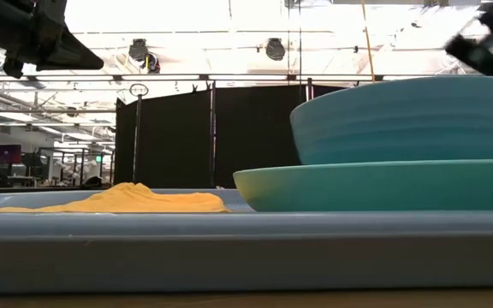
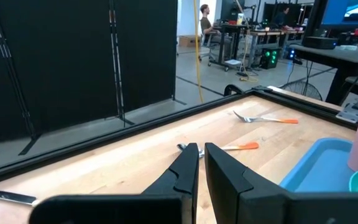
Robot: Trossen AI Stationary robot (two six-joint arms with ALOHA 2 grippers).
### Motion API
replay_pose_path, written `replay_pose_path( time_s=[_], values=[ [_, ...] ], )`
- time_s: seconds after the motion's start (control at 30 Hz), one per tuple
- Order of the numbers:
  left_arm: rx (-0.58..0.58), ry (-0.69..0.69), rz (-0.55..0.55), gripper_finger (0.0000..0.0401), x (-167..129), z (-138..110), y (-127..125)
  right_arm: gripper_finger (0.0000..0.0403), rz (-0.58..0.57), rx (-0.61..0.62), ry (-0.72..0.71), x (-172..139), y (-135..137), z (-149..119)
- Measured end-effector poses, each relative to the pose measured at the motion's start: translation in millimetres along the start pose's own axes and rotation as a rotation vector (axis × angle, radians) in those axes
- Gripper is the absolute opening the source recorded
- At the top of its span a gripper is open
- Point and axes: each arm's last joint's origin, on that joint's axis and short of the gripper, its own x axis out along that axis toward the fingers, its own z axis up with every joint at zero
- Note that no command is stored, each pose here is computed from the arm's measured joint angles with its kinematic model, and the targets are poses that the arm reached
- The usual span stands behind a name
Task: Set up tray
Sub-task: Put the orange fork on the yellow napkin
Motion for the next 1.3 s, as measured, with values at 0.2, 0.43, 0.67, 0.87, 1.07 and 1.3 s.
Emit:
replay_pose_path(
  time_s=[0.2, 0.43, 0.67, 0.87, 1.07, 1.3],
  values=[
    [-0.001, 0.009, 0.0, 0.0031, 0, 0, 0, 0.0096, 0.04, 0.022, -0.14, -20, -5, 19],
    [-0.003, 0.009, 0.001, 0.0031, 0, 0, 0, 0.0096, -0.007, -0.008, -0.363, -48, -24, 48],
    [-0.012, 0.009, 0.0, 0.0031, 0, 0, 0, 0.0096, -0.197, -0.067, -0.462, -67, -66, 70],
    [-0.018, 0.038, 0.001, 0.0031, 0, -1, -1, 0.0096, -0.297, 0.077, -0.4, -71, -123, 82],
    [-0.03, 0.056, 0.0, 0.0031, 0, -2, -1, 0.0096, -0.358, 0.215, -0.312, -86, -182, 84],
    [-0.019, 0.055, -0.003, 0.0031, 0, -2, -2, 0.0096, -0.497, 0.367, -0.087, -112, -235, 89]
  ],
)
